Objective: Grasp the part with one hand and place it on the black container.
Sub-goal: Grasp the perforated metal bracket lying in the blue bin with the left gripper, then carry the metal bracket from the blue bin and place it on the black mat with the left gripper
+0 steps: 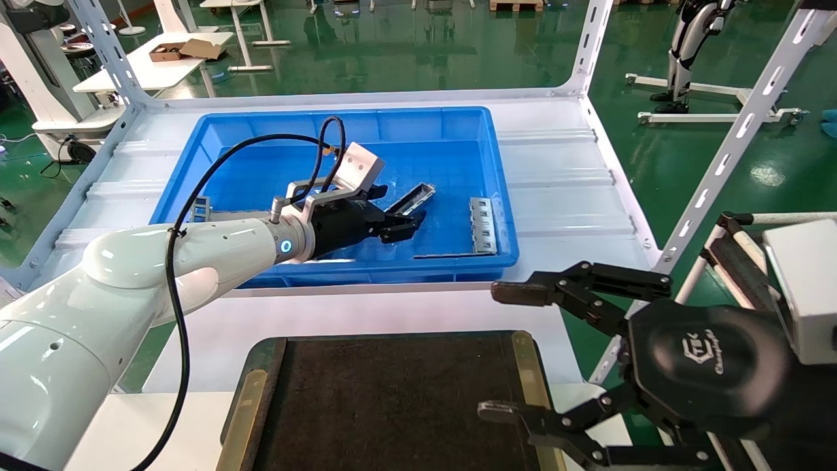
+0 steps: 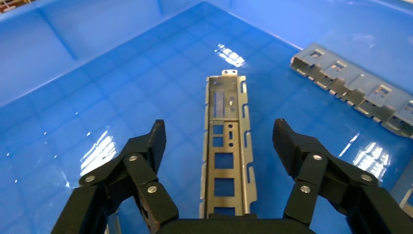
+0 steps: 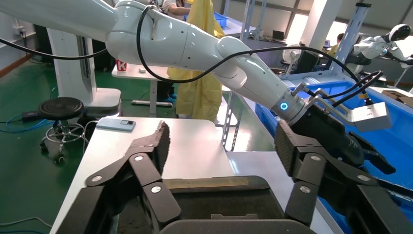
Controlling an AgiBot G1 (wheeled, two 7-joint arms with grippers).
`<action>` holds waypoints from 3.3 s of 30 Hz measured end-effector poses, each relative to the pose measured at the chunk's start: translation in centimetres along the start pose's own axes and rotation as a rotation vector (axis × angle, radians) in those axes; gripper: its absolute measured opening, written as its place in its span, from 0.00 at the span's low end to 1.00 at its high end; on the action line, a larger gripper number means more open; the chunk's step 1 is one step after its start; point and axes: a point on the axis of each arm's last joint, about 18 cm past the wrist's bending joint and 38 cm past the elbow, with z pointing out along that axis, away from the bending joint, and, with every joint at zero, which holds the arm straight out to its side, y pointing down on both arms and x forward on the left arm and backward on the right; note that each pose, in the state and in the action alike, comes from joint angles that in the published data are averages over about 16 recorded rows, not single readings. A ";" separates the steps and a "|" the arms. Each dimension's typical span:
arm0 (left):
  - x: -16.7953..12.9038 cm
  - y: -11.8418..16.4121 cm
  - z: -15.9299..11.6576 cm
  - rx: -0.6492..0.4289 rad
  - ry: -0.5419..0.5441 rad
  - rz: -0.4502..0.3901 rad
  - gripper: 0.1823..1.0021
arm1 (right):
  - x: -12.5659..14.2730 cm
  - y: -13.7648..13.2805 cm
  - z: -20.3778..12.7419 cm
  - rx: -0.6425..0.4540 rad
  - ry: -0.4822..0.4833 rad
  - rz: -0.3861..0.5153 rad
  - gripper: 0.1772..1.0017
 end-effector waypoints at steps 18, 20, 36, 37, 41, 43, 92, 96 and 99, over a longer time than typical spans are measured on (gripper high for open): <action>-0.3 0.0 -0.1 0.008 0.000 -0.019 0.36 | 0.0 0.0 0.0 0.000 0.000 0.000 0.35; -0.3 -0.6 -0.3 0.024 0.010 -0.023 0.31 | 0.0 0.0 0.0 0.000 0.000 0.000 0.30; 0.1 -4.3 -5.6 0.209 0.267 -0.005 0.21 | 0.0 0.0 0.0 0.000 0.000 0.000 0.05; 0.3 -4.1 -6.2 0.216 0.289 -0.006 0.21 | 0.0 0.0 0.0 0.000 0.000 0.000 0.04; 1.4 -2.7 -8.3 0.237 0.377 -0.022 0.21 | 0.0 0.0 0.0 0.000 0.000 0.000 0.03; 2.3 -1.5 -9.3 0.239 0.420 -0.038 0.21 | 0.0 0.0 0.0 0.000 0.000 0.000 0.02; 16.9 23.6 -2.1 -0.097 -0.217 -0.908 0.20 | 0.0 0.0 0.0 0.000 0.000 0.000 0.02; 16.9 24.0 -2.0 -0.107 -0.224 -0.910 0.20 | 0.0 0.0 0.0 0.000 0.000 0.000 0.02; 17.0 24.3 -2.1 -0.115 -0.228 -0.908 0.20 | 0.0 0.0 0.0 0.000 0.000 0.000 0.02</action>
